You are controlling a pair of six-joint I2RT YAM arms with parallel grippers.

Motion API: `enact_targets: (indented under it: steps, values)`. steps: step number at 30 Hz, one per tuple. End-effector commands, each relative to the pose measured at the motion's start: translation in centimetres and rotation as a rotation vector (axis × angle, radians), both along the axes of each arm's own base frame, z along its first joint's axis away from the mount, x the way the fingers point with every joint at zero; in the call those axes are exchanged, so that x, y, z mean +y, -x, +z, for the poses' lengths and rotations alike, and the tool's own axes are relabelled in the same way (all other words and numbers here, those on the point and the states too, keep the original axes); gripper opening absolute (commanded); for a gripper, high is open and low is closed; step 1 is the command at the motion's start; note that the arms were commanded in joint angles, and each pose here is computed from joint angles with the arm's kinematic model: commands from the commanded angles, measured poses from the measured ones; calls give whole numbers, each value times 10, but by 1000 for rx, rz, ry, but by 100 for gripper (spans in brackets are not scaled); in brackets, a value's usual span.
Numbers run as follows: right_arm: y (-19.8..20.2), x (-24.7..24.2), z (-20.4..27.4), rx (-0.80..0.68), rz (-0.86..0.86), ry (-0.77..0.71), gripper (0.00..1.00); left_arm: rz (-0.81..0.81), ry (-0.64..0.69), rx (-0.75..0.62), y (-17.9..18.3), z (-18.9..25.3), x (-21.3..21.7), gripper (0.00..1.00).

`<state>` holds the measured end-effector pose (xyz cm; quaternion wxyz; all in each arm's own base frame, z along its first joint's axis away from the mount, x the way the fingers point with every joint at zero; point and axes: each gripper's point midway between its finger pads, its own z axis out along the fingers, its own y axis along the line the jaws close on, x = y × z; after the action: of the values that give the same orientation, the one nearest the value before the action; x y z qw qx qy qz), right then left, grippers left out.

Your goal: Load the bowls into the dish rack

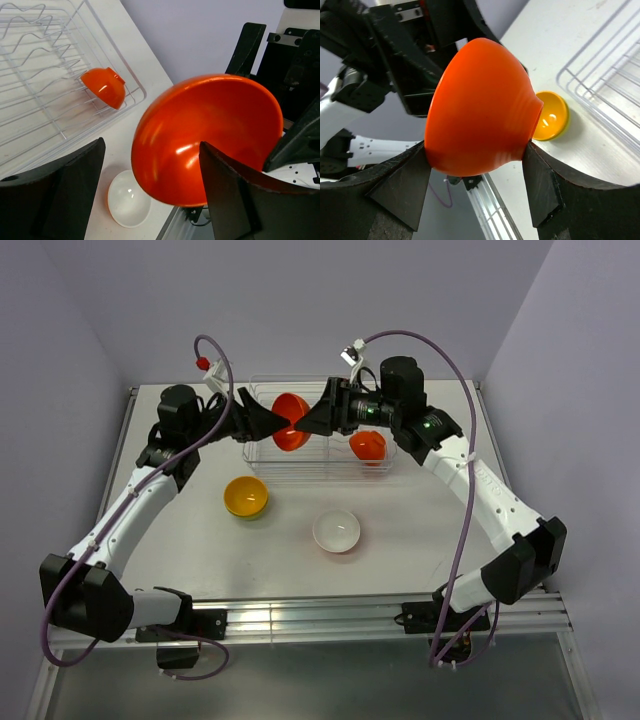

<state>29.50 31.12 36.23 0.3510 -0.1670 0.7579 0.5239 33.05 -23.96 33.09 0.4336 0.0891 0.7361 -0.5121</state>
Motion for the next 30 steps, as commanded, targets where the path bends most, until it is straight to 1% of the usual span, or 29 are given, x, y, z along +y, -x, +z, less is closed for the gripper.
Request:
enact_targets:
  steps: [1,3,4,7,8,9,11,12,14,15,16,20,23,27,30]
  values:
    - [-19,-11,12,-71,-74,12,0,21,-9,-80,-3,23,6,83]
    - [-27,-15,8,-75,-107,29,0,37,-14,-85,-5,25,12,87]
    - [-32,-19,5,-72,-127,38,0,46,-15,-93,-6,27,15,93]
    - [-50,-30,-2,-89,-203,80,0,64,-32,-94,-9,28,23,95]
    - [-58,-34,-1,-118,-222,103,0,70,-37,-91,-10,27,26,96]
    - [-70,-41,-3,-135,-282,136,0,78,-41,-97,-11,29,29,96]
    - [-86,-50,-18,-149,-332,218,0,101,-46,-110,-15,32,38,97]
    - [-101,-59,-15,-172,-403,260,0,106,-50,-119,-16,35,40,97]
    - [-118,-70,-37,-161,-452,367,0,118,-55,-123,-18,36,45,98]
    - [-125,-74,-34,-178,-481,393,0,124,-58,-124,-19,36,47,99]
    - [-134,-85,-43,-174,-535,452,0,124,-56,-130,-19,38,48,99]
    - [-165,-104,-71,-200,-605,629,0,135,-73,-145,-19,41,51,99]
    - [-183,-118,-86,-220,-660,724,0,152,-105,-151,-20,38,55,99]
    - [-202,-133,-99,-217,-714,790,0,156,-106,-196,-15,42,57,99]
    - [-215,-143,-107,-216,-748,846,0,156,-105,-202,-12,38,57,100]
